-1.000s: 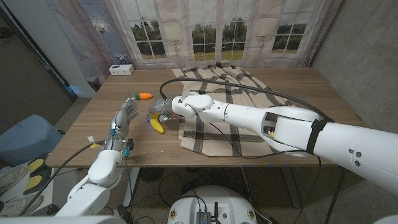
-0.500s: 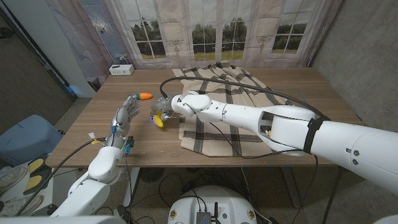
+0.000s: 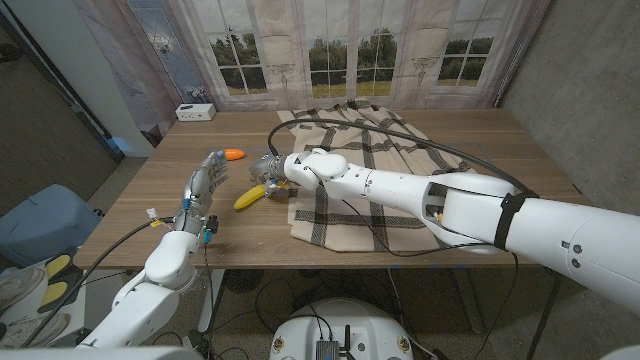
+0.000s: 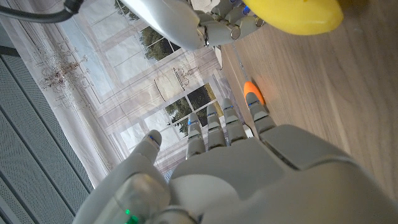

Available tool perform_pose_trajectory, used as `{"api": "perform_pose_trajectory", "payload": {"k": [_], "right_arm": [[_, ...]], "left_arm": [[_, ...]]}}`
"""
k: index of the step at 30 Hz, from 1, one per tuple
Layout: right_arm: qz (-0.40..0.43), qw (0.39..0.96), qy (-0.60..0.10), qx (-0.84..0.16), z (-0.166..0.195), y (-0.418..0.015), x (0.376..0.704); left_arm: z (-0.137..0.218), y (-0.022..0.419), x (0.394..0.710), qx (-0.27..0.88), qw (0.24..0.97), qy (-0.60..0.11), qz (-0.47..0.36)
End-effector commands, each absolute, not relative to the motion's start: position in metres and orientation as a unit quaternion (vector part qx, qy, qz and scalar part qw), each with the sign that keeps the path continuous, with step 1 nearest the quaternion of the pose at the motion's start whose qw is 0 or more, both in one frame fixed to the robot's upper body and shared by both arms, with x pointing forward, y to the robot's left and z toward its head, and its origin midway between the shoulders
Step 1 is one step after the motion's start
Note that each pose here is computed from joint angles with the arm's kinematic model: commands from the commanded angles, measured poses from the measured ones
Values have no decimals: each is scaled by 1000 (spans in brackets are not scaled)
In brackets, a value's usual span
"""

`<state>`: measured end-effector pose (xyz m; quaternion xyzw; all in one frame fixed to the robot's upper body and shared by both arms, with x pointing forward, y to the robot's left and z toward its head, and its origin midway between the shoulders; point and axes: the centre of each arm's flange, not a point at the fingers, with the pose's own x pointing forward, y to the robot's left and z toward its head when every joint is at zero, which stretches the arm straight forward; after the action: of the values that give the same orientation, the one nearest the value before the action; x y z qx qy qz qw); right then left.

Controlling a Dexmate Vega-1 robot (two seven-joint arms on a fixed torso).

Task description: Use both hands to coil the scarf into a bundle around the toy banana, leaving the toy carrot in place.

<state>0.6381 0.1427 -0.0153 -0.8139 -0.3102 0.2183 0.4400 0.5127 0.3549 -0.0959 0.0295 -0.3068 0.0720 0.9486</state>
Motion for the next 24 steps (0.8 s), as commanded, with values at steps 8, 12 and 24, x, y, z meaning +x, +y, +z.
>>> {"api": "perform_pose_trajectory", "payload": {"k": [8, 12, 24], "right_arm": [[167, 508, -381, -754, 8, 113, 637], [153, 527, -386, -742, 16, 104, 638], [94, 577, -395, -709, 44, 76, 639]], "left_arm": [[-88, 345, 513, 37, 948, -306, 74], [-87, 343, 514, 39, 949, -305, 73], [-80, 336, 520, 43, 949, -305, 67]]}}
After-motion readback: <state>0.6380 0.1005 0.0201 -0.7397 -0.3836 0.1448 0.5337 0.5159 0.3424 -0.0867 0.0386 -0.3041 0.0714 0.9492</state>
